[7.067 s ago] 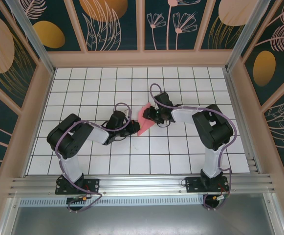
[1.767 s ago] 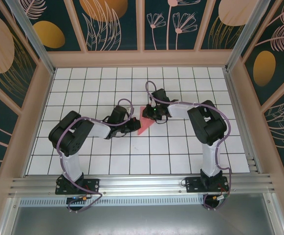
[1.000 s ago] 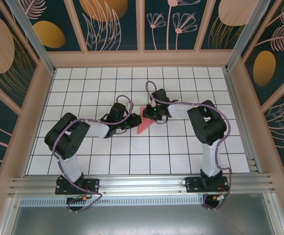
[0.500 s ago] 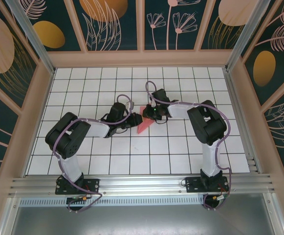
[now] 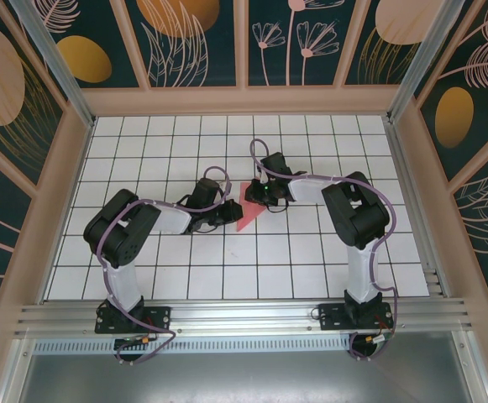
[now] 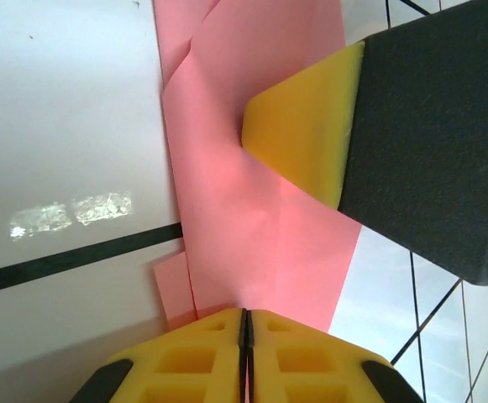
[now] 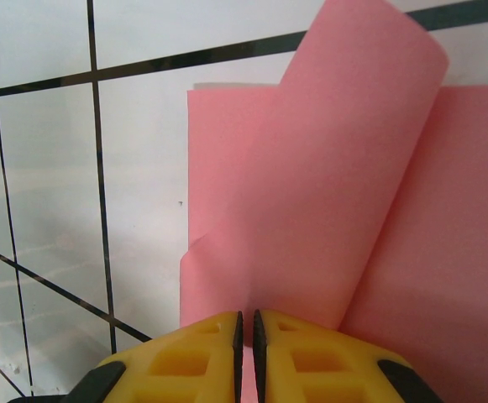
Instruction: Fold a paper plane with a square sheet of paper (pick it up from the middle)
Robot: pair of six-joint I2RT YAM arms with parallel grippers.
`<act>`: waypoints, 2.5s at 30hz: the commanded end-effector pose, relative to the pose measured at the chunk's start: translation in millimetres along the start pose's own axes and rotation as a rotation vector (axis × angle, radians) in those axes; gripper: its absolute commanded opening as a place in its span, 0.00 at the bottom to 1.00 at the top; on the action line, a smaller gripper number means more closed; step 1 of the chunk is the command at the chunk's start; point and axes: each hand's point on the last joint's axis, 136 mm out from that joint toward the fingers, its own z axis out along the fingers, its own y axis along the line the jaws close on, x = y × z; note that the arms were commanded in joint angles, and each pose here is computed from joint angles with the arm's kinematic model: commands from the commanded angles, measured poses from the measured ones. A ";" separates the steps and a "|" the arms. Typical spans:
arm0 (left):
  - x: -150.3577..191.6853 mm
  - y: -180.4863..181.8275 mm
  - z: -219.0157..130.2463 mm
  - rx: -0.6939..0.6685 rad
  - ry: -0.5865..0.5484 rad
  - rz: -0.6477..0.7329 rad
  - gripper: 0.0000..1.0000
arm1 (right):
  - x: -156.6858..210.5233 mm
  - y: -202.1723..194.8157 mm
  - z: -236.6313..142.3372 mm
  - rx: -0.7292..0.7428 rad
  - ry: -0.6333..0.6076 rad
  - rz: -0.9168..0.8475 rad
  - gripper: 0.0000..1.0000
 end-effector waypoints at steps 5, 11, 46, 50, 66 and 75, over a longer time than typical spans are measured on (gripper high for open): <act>21.9 39.9 3.7 -0.170 0.068 0.014 0.10 | -3.7 10.8 -9.8 -0.101 0.023 0.012 0.15; 25.9 50.0 3.5 -0.215 0.075 0.016 0.06 | 3.9 29.7 -29.4 -0.177 0.026 -0.004 0.10; 1.3 1.1 7.7 -0.072 0.042 0.079 0.13 | 33.5 -8.4 5.4 -0.084 0.129 0.051 0.05; 12.9 20.4 8.9 -0.138 0.071 0.073 0.11 | 30.6 -9.4 5.2 -0.087 0.123 0.048 0.05; 35.0 57.8 1.3 -0.284 0.134 0.095 0.08 | -21.8 -29.3 5.9 -0.081 0.033 0.037 0.06; 41.5 63.4 1.8 -0.292 0.153 0.087 0.07 | -52.5 -45.2 8.4 -0.041 -0.012 0.056 0.06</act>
